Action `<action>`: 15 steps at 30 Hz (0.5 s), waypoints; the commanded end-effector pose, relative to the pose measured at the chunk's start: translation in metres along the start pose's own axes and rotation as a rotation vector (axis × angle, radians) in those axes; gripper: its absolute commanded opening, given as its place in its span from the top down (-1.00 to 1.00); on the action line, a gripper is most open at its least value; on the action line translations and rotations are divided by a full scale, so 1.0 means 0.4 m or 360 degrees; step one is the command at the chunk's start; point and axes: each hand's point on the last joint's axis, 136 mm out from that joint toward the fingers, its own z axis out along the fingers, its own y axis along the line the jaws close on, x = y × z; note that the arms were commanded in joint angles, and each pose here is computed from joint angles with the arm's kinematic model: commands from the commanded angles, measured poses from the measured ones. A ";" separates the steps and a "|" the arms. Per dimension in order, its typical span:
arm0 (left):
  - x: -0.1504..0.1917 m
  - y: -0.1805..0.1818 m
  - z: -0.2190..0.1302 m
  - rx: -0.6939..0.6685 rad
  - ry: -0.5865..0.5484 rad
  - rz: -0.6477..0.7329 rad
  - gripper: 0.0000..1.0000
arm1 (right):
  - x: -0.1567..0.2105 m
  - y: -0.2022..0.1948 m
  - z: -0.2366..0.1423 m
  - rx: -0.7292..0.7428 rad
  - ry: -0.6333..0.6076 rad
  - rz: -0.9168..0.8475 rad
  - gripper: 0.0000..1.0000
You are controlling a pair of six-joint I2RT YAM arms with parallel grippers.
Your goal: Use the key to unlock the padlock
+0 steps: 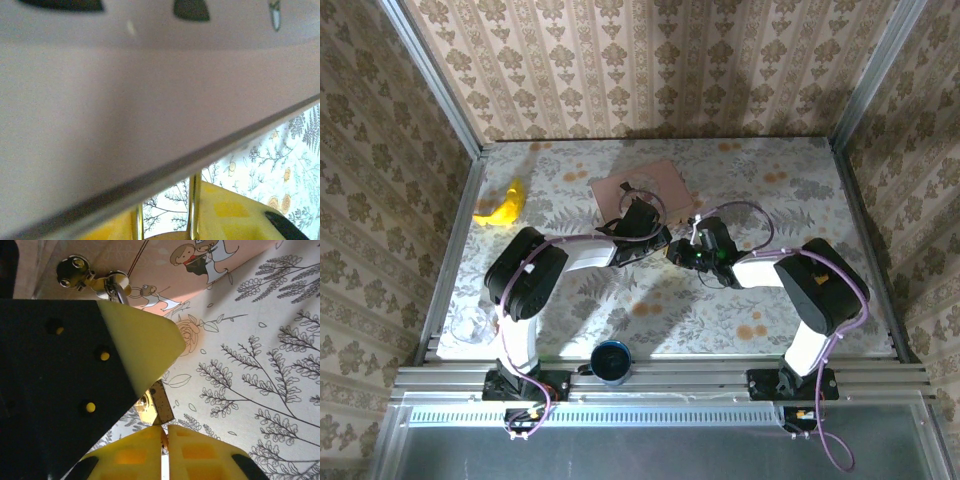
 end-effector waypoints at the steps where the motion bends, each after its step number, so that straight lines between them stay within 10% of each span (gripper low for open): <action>1: 0.073 -0.077 -0.023 0.0156 0.0191 0.0026 1.00 | -0.092 0.070 -0.033 0.0012 -0.0197 -0.0182 0.67; 15: 0.063 -0.066 -0.017 0.0139 0.0186 -0.0012 1.00 | -0.039 0.044 -0.100 0.0300 -0.0133 -0.0442 0.37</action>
